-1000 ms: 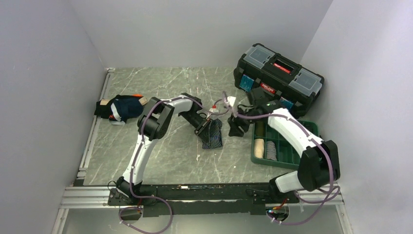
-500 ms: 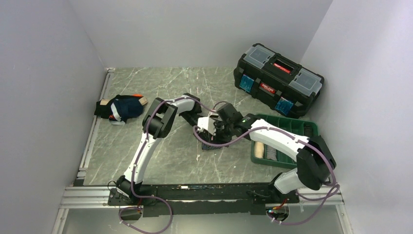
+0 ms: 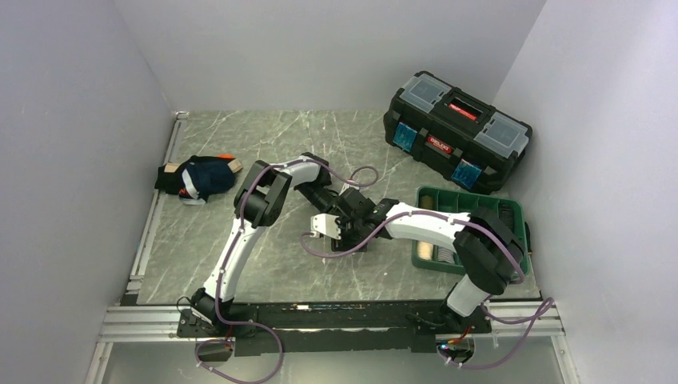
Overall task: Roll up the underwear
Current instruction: Roll the underwear to the center of the board.
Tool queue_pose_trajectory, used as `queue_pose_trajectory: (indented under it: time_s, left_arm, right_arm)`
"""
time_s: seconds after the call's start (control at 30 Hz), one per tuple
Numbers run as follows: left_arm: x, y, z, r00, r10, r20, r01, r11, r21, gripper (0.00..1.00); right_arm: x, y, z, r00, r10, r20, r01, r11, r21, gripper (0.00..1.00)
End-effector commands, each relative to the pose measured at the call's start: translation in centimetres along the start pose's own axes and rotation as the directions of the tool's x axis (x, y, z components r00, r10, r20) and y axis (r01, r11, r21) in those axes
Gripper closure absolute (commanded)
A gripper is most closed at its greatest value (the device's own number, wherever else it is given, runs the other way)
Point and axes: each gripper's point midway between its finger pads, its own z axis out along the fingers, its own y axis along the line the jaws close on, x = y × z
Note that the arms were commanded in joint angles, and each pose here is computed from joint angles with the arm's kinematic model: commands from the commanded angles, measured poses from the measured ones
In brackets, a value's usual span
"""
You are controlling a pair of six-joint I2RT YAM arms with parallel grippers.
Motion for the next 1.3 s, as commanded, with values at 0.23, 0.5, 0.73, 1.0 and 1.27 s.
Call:
queue_pose_trajectory:
  time_s: [0.23, 0.5, 0.73, 1.0, 1.27]
  left_arm:
    - [1.2, 1.7, 0.2, 0.997, 0.033, -0.064, -0.036, 0.998, -0.05, 1.0]
    - [1.1, 1.3, -0.5, 0.995, 0.075, -0.072, -0.082, 0.991, -0.105, 0.83]
    - [0.7, 0.7, -2.8, 0.991, 0.128, -0.049, -0.135, 0.972, -0.191, 0.68]
    - [0.3, -0.3, -5.5, 0.988, 0.157, 0.006, -0.152, 0.963, -0.221, 0.48]
    - [0.5, -1.7, -9.2, 0.977, 0.185, 0.106, -0.151, 0.951, -0.269, 0.45]
  right_arm:
    - [2.6, 1.2, 2.3, 0.997, -0.012, -0.076, 0.011, 1.0, -0.015, 0.53]
    - [4.2, 3.8, 2.7, 0.991, 0.028, -0.133, -0.045, 0.991, -0.125, 0.9]
    - [4.6, 5.5, 2.4, 0.986, 0.054, -0.155, -0.085, 0.977, -0.198, 1.0]
    - [4.2, 6.4, 2.1, 0.985, 0.083, -0.148, -0.118, 0.962, -0.248, 1.0]
    - [2.9, 5.9, 1.3, 0.984, 0.142, -0.103, -0.168, 0.935, -0.314, 1.0]
